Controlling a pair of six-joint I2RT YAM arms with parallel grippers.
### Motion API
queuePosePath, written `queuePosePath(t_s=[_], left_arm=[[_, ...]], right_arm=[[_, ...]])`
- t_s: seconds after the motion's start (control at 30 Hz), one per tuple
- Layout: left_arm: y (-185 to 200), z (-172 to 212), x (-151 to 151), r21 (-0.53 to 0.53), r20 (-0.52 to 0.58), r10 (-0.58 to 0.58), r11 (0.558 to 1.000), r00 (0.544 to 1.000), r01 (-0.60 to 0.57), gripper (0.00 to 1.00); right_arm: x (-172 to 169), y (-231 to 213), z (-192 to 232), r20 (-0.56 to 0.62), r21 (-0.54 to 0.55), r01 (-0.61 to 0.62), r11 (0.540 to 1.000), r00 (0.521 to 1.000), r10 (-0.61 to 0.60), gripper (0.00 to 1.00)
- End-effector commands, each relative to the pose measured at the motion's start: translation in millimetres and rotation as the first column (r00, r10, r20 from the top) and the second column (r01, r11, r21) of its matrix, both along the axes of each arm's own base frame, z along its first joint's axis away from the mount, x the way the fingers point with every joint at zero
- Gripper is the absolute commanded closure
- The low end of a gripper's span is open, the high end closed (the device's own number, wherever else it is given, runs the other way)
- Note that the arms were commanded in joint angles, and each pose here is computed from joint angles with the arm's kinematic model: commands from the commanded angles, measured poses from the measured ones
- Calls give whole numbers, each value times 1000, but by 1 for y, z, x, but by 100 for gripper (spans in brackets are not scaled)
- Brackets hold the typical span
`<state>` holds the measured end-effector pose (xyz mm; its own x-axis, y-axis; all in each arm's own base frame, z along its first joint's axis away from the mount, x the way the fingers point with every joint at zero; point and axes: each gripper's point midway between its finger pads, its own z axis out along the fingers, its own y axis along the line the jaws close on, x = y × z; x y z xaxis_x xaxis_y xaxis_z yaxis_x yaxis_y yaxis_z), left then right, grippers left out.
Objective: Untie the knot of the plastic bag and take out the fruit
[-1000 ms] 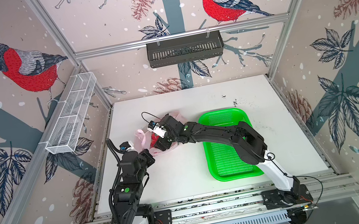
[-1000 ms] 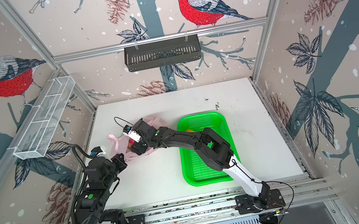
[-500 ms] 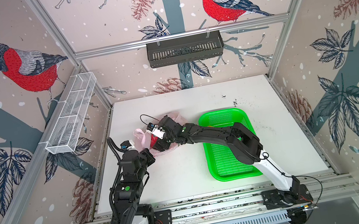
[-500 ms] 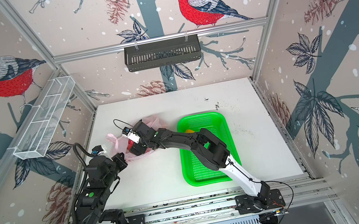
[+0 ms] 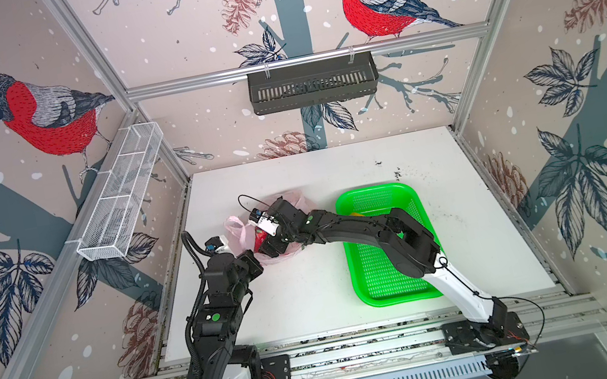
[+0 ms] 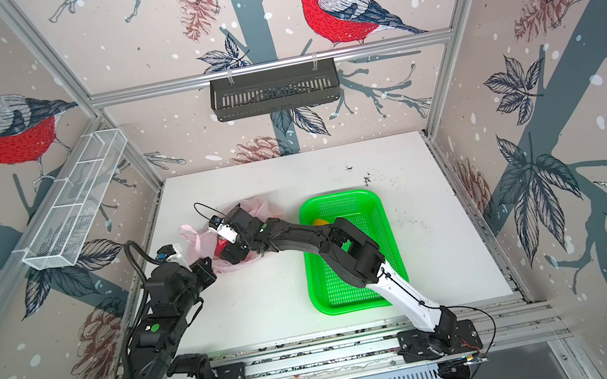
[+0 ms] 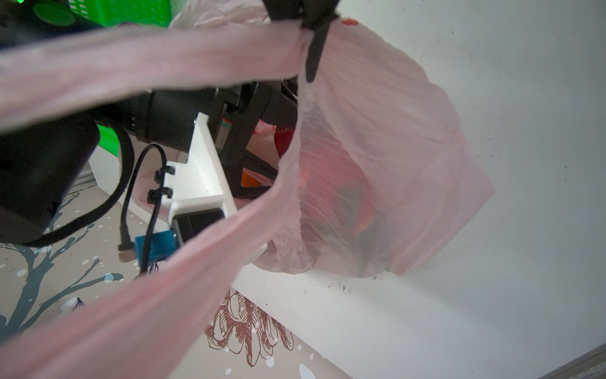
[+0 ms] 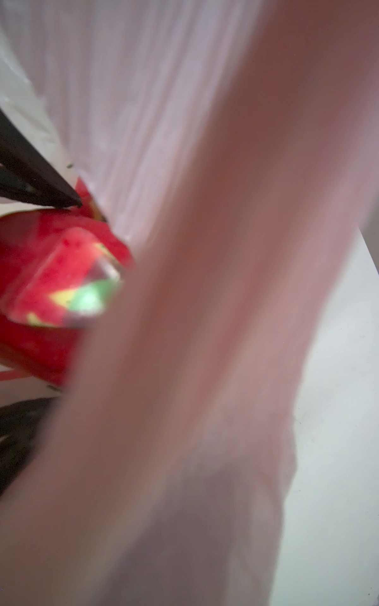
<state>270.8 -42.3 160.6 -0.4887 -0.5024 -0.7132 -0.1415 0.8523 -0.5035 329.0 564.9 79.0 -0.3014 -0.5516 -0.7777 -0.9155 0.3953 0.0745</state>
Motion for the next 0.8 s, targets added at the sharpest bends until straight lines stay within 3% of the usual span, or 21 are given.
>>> queuePosePath(t_s=[0.0, 0.37, 0.77], left_arm=[[0, 8, 4, -1, 37, 1, 1000, 999, -1, 100], [1, 5, 2, 1, 33, 3, 1000, 999, -3, 100], [2, 4, 2, 4, 34, 10, 1000, 999, -11, 100]], right_arm=[[0, 4, 1, -18, 25, 5, 1000, 1000, -4, 13], [-2, 6, -1, -36, 34, 1, 999, 999, 1, 22], [-3, 3, -3, -61, 24, 25, 999, 998, -23, 38]])
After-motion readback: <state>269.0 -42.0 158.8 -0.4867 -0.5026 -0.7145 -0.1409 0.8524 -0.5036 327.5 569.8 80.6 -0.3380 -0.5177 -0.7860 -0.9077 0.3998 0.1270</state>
